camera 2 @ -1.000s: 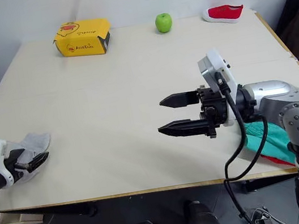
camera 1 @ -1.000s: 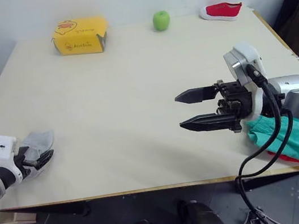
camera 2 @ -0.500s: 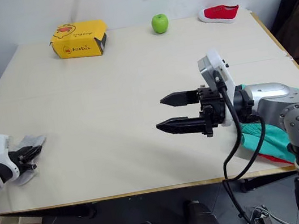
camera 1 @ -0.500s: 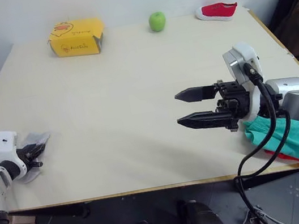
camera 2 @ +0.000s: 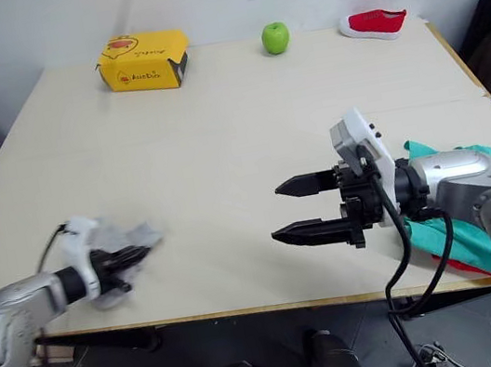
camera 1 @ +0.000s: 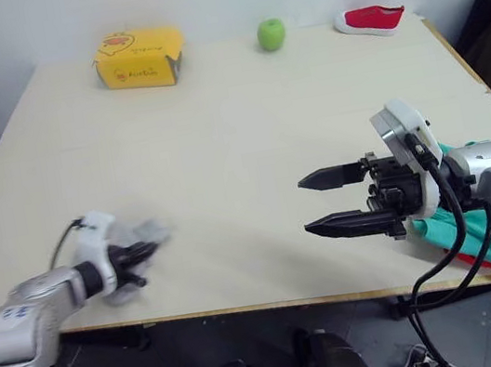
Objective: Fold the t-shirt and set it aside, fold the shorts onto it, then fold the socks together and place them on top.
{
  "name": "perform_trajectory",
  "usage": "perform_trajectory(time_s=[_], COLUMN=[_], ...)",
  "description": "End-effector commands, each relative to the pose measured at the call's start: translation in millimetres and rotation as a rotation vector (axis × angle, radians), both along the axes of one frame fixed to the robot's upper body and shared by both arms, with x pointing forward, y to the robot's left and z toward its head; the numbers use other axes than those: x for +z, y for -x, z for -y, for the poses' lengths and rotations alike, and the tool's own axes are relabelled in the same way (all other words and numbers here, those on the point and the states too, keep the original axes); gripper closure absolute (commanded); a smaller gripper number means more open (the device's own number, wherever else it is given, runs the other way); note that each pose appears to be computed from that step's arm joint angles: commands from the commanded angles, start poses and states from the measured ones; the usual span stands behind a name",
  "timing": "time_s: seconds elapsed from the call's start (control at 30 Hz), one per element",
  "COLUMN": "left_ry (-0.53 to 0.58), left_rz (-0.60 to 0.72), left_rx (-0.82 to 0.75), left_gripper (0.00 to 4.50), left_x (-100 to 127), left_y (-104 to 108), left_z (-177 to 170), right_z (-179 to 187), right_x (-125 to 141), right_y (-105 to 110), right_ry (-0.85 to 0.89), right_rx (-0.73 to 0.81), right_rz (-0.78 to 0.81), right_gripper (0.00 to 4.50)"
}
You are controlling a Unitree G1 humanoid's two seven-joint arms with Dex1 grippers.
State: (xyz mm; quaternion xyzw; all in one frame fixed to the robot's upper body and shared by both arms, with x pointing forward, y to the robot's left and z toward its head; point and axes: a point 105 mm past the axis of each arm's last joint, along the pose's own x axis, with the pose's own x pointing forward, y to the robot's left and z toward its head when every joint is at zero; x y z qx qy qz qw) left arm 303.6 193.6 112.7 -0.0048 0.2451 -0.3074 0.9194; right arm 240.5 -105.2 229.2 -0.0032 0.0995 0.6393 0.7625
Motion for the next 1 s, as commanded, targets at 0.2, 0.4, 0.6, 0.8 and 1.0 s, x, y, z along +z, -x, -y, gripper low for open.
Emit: perform_trajectory(time_s=[0.2, 0.4, 0.6, 0.8, 1.0], left_ry=[0.044, 0.055, 0.062, 0.109, 0.076], left_rz=[0.008, -0.038, -0.056, -0.064, -0.043], left_rx=[-0.011, 0.040, 0.031, -0.023, -0.146], left_gripper=[4.46, 4.46, 4.22, 2.37, 0.42], left_x=[12, 11, 12, 26, 50], left_y=[-30, -40, -36, -25, -3], left_z=[88, 119, 128, 122, 85], right_z=[4, 6, 8, 10, 9], right_x=[-3, -5, -10, -21, -38], right_y=[0, 0, -4, -9, -12], right_ry=[0.038, 0.036, 0.049, 0.082, 0.109], right_rx=[-0.036, -0.064, -0.103, -0.153, -0.202], right_rz=[0.049, 0.047, 0.042, 0.016, -0.095], right_gripper=[0.00, 0.00, 0.00, 0.00, 0.00])
